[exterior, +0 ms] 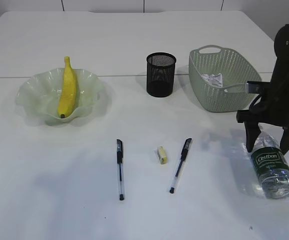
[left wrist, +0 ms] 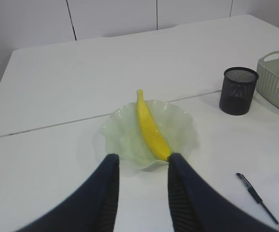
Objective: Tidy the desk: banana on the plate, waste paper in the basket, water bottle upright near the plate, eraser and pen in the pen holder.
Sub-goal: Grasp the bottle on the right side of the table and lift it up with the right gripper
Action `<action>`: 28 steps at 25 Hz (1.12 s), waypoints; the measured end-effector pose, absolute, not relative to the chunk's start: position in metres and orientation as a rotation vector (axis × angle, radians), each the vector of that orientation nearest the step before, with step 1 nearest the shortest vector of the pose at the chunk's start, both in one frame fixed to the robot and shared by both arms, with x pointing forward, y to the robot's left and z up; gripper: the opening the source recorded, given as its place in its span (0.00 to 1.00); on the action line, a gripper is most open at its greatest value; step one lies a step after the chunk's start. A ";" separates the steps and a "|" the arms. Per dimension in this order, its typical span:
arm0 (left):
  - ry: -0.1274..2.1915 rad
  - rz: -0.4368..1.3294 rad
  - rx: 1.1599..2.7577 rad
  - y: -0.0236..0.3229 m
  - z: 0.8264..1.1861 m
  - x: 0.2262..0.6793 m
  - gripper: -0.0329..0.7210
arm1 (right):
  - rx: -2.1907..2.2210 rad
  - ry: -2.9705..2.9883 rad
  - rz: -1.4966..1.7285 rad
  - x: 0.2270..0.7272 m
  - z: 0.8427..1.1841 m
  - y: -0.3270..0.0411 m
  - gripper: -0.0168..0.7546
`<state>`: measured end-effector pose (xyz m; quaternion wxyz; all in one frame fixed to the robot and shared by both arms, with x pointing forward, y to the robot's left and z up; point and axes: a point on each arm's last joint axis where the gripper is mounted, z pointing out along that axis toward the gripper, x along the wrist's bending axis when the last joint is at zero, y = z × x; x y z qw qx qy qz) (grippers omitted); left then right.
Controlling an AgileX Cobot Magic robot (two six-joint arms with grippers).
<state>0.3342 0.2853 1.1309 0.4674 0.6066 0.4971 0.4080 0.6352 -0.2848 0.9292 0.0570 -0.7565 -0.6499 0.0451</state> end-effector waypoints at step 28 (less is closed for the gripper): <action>1.226 0.973 1.474 0.284 1.131 0.334 0.36 | -2.264 -1.927 0.193 0.637 0.903 -0.283 0.78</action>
